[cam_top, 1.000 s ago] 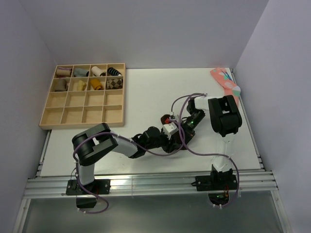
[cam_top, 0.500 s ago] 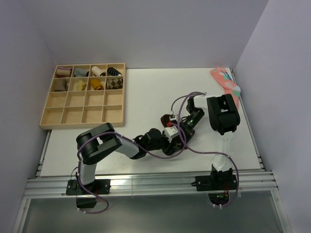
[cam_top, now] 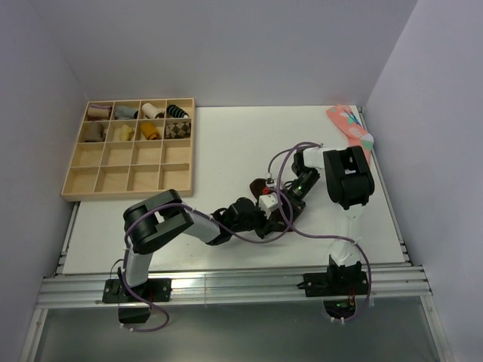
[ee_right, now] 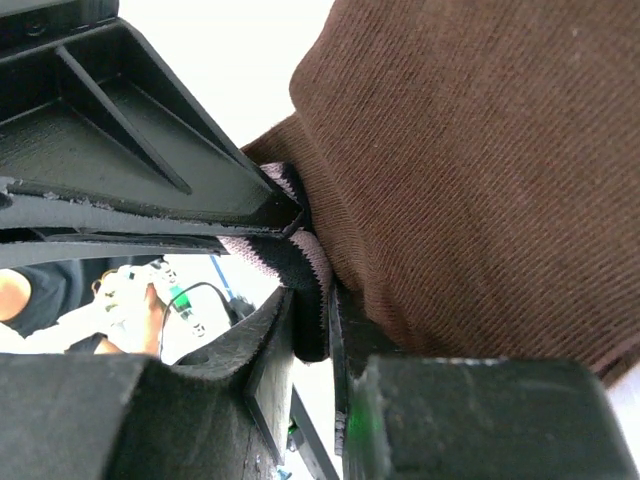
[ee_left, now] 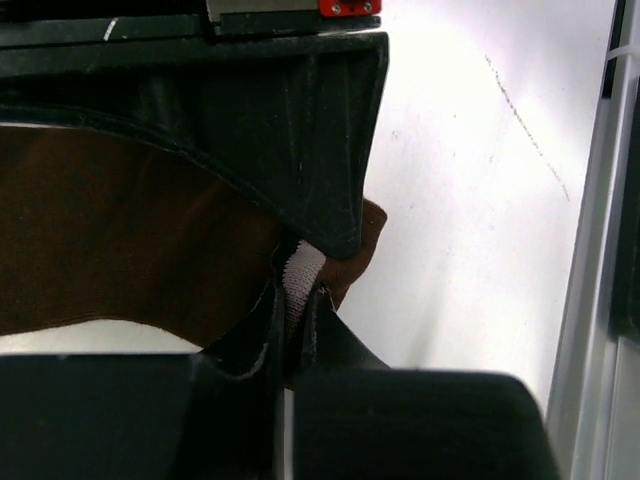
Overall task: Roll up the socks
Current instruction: Roll the sock at the center of the board.
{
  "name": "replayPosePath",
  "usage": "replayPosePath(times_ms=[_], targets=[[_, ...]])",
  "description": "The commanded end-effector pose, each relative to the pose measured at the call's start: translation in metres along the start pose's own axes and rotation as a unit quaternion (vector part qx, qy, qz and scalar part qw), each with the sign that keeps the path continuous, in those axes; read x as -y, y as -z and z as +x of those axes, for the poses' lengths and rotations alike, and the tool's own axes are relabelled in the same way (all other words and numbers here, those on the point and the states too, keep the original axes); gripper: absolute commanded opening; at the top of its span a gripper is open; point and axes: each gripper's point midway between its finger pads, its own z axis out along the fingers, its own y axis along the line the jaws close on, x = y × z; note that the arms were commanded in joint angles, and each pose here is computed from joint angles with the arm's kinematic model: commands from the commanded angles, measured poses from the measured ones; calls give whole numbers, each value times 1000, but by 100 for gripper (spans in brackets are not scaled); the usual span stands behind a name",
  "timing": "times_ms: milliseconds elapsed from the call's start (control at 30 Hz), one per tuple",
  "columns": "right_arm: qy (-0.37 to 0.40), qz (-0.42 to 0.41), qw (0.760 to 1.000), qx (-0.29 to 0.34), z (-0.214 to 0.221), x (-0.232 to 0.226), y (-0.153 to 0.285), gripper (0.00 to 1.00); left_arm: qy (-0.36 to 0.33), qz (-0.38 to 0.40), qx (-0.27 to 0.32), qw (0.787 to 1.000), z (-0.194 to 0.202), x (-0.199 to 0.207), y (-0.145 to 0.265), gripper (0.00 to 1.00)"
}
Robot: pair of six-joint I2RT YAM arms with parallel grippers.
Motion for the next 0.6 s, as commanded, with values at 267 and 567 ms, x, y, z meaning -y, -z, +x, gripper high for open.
replayPosePath(times_ms=[267,567], targets=[[77,131,983,102,-30,15,25,48,95,-18,-107,990,41,4,2,0],[64,147,956,245,-59,18,79,51,172,-17,-118,978,39,3,19,0]])
